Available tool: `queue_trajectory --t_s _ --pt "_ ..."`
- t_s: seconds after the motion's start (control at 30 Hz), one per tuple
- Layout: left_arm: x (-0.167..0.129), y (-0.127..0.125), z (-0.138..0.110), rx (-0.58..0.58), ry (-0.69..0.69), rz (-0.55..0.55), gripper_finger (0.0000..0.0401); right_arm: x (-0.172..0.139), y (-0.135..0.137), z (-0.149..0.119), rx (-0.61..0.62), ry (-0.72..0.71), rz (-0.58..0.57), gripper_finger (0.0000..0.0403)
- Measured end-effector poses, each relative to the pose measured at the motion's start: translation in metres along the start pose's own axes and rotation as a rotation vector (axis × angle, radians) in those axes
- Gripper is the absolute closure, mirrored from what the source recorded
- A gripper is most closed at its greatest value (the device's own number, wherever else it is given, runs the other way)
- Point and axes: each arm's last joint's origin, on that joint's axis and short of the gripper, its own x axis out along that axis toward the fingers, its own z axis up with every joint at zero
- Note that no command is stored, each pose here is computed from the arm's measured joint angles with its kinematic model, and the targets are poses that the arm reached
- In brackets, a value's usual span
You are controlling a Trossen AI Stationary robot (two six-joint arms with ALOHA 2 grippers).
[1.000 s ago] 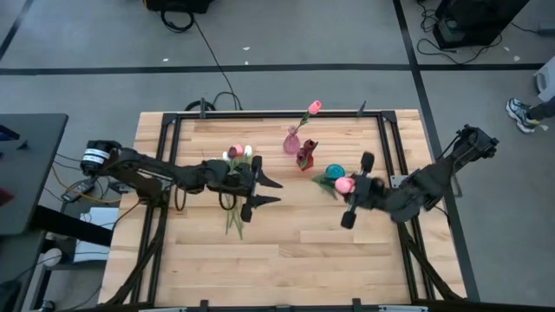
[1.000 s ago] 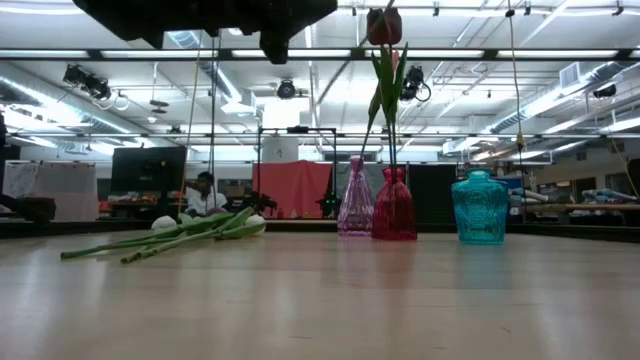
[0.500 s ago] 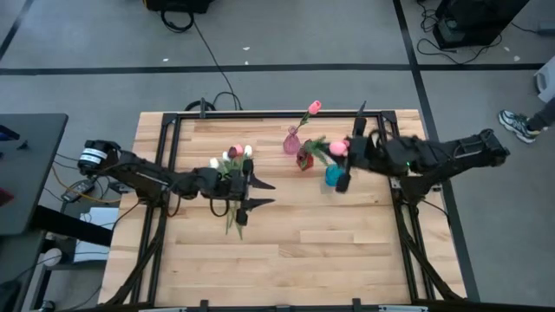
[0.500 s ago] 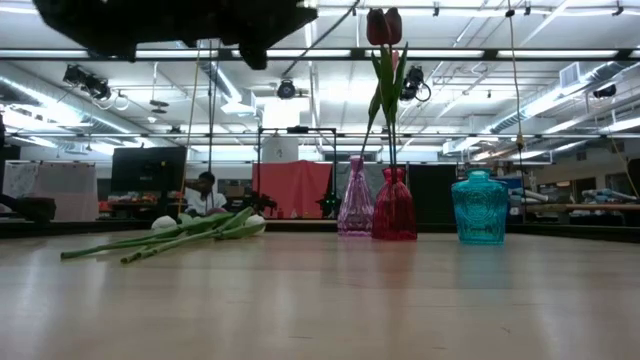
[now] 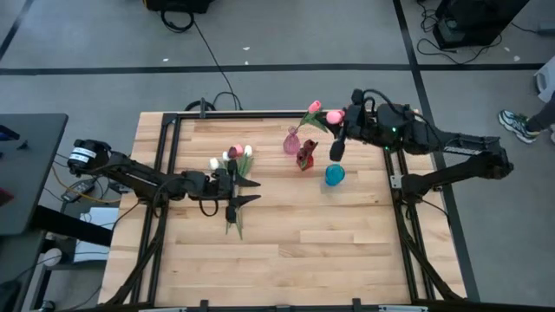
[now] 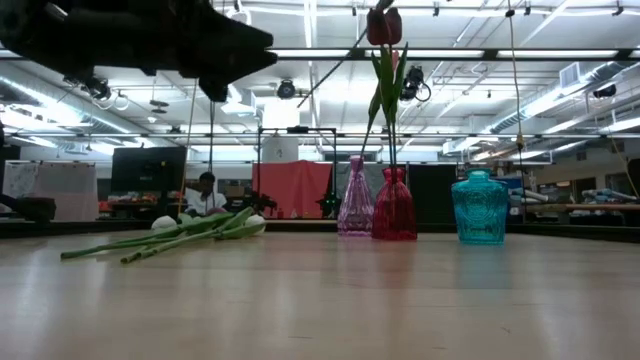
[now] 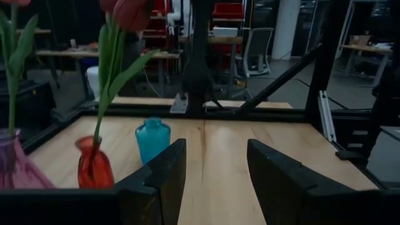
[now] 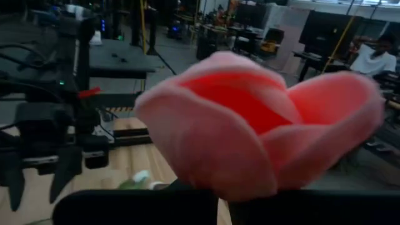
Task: Sort flowers into vase by color
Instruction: Put the pink flower into the pink vase
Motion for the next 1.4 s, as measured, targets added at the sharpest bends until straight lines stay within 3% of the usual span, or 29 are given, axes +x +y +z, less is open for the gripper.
queue_trajectory --t_s 0.3,0.57,0.83,1.07,1.4 --pt "-0.005 0.003 -0.011 -0.057 0.039 0.039 0.0227 0.016 -0.019 -0.016 -0.017 0.149 -0.038 0.0383" --pt "-0.005 0.004 -0.011 -0.038 0.039 0.057 0.0227 0.024 -0.026 0.017 -0.045 0.314 -0.077 0.0383" --pt "-0.005 0.004 -0.012 -0.03 0.04 0.08 0.0227 0.061 -0.02 0.016 -0.106 0.451 -0.103 0.0383" --pt "-0.005 0.004 -0.014 -0.025 0.059 0.081 0.0227 0.074 -0.017 0.025 -0.131 0.476 -0.122 0.0383" --pt "-0.005 0.004 -0.014 -0.021 0.061 0.081 0.0227 0.056 -0.017 0.049 -0.113 0.448 -0.132 0.0383"
